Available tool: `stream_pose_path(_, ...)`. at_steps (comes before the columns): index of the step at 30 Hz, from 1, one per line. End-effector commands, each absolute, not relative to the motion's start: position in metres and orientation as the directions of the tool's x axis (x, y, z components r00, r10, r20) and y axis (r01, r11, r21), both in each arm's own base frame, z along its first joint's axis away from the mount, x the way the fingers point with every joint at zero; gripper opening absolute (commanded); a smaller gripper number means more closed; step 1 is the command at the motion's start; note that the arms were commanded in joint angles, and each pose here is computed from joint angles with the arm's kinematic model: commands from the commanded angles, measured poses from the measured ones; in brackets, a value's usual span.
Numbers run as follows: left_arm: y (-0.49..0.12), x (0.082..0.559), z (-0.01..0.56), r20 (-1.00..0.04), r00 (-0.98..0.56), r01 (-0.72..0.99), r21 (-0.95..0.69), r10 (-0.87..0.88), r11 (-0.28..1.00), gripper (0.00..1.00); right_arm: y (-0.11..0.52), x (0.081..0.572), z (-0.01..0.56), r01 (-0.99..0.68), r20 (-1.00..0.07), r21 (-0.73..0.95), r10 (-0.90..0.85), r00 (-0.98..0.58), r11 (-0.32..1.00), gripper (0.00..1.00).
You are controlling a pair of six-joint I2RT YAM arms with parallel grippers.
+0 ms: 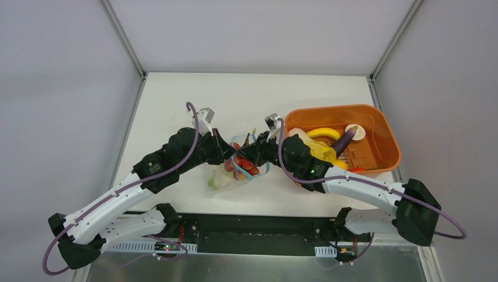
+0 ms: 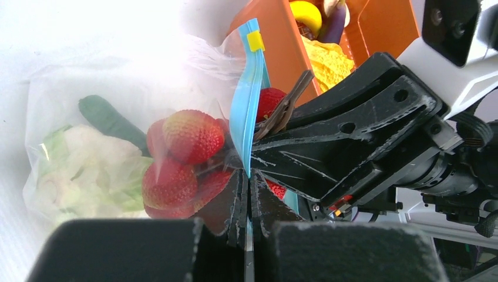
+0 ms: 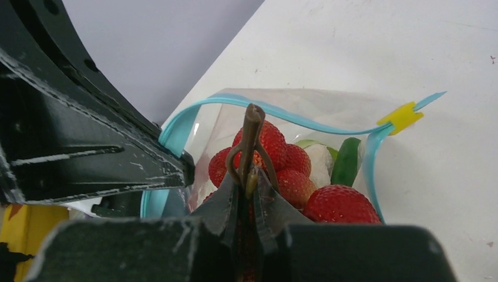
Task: Place the food in the zip-top bag and seal the zipper
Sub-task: Place the fake fruit in the zipper food storage bag.
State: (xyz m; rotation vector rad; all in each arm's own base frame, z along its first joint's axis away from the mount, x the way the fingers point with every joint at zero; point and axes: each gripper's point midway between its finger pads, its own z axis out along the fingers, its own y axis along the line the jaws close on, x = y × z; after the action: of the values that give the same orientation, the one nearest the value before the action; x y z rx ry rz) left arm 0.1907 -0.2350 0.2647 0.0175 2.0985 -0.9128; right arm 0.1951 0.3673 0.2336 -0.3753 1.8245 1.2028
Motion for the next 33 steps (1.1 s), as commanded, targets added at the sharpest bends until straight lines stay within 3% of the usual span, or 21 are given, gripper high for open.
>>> stream_pose_path(1,-0.240,0.195,0.304,-0.709,-0.602,0.359,-0.652,-0.368,0.668,0.00,0.367,0.192,0.269,-0.724,-0.848,0.527,0.224,-0.480,0.445,0.00)
stream_pose_path(7,-0.241,0.194,0.310,-0.703,-0.598,0.368,-0.667,-0.384,0.648,0.00,0.370,0.201,0.273,-0.688,-0.834,0.548,0.240,-0.497,0.476,0.00)
stream_pose_path(15,-0.244,0.192,0.320,-0.669,-0.605,0.358,-0.713,-0.432,0.603,0.00,0.367,0.228,0.299,-0.702,-0.863,0.496,0.382,-0.330,0.512,0.00)
stream_pose_path(18,-0.246,0.191,0.325,-0.649,-0.604,0.359,-0.740,-0.463,0.569,0.00,0.385,0.224,0.279,-0.750,-0.896,0.443,0.281,-0.345,0.491,0.02)
stream_pose_path(23,-0.241,0.194,0.325,-0.642,-0.588,0.346,-0.749,-0.492,0.564,0.00,0.390,0.218,0.257,-0.756,-0.901,0.431,0.192,-0.388,0.493,0.21)
stream_pose_path(28,-0.225,0.199,0.316,-0.654,-0.554,0.297,-0.734,-0.515,0.611,0.00,0.381,0.200,0.301,-0.785,-0.895,0.444,0.167,-0.415,0.432,0.49)
stream_pose_path(29,-0.221,0.199,0.314,-0.658,-0.546,0.290,-0.729,-0.518,0.620,0.00,0.376,0.199,0.308,-0.782,-0.893,0.447,0.162,-0.420,0.434,0.49)
stream_pose_path(31,-0.213,0.200,0.309,-0.668,-0.534,0.271,-0.716,-0.519,0.643,0.00,0.371,0.188,0.320,-0.791,-0.887,0.455,0.137,-0.440,0.408,0.59)
stream_pose_path(33,-0.208,0.201,0.306,-0.676,-0.527,0.257,-0.705,-0.515,0.661,0.00,0.363,0.178,0.329,-0.798,-0.883,0.464,0.121,-0.454,0.386,0.60)
